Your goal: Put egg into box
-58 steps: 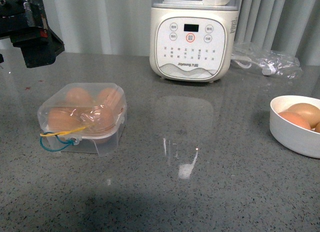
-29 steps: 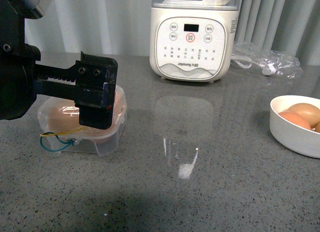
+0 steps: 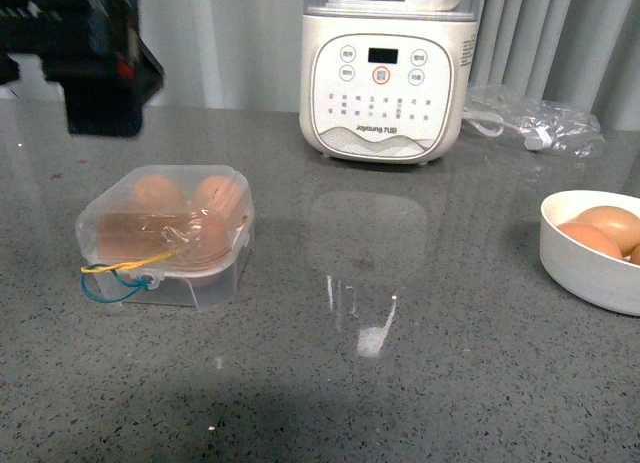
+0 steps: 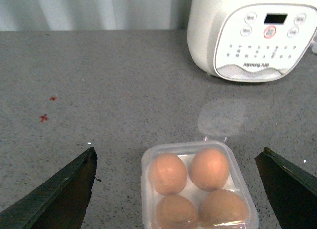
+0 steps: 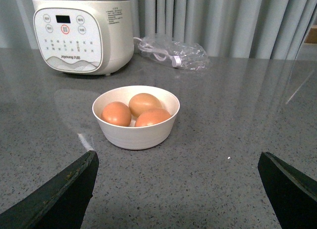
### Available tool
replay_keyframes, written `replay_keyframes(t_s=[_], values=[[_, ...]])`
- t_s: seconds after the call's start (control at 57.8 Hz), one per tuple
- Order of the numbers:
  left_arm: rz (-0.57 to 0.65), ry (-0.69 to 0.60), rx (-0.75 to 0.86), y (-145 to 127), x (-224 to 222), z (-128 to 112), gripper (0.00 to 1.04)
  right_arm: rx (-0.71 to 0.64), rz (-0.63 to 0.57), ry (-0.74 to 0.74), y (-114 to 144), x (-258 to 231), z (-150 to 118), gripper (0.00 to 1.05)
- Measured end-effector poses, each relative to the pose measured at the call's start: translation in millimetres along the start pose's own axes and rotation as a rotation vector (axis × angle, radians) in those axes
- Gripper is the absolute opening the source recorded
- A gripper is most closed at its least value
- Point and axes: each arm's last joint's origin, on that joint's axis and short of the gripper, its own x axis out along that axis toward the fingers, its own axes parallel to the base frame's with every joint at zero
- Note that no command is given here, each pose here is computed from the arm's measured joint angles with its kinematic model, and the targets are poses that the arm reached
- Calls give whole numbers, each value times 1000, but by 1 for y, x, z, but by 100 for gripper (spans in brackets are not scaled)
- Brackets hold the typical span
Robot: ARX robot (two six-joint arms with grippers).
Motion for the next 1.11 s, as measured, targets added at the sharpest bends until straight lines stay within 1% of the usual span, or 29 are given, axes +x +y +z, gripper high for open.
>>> replay_keyframes(t_s=[0.138,0.19,0.398,0.553,0.623,0.64,0.692,0.899,0.986,1.02,1.038,1.055,1.107], values=[[53,-37,-36,18,-23,17,98,0,0,0,0,0,0,98],[68,-44,-39,22,-34,19,98,0,0,0,0,0,0,98],[80,-23,-35,27,-66,6,98,0,0,0,0,0,0,98],[95,-8,-34,28,-77,-4,98,0,0,0,0,0,0,98],[104,-117,-30,32,-81,-14,84,0,0,0,0,0,0,98],[103,-127,-31,33,-82,-16,82,0,0,0,0,0,0,98],[108,-159,-31,37,-87,-28,71,0,0,0,0,0,0,98],[117,-150,-24,44,-95,-61,38,0,0,0,0,0,0,98],[112,-146,-20,46,-99,-74,20,0,0,0,0,0,0,98],[87,-148,-18,50,-102,-80,10,0,0,0,0,0,0,98],[94,-148,-19,53,-103,-82,5,0,0,0,0,0,0,98],[103,-148,-22,54,-104,-85,4,0,0,0,0,0,0,98],[122,-148,-19,57,-106,-91,4,0,0,0,0,0,0,98]])
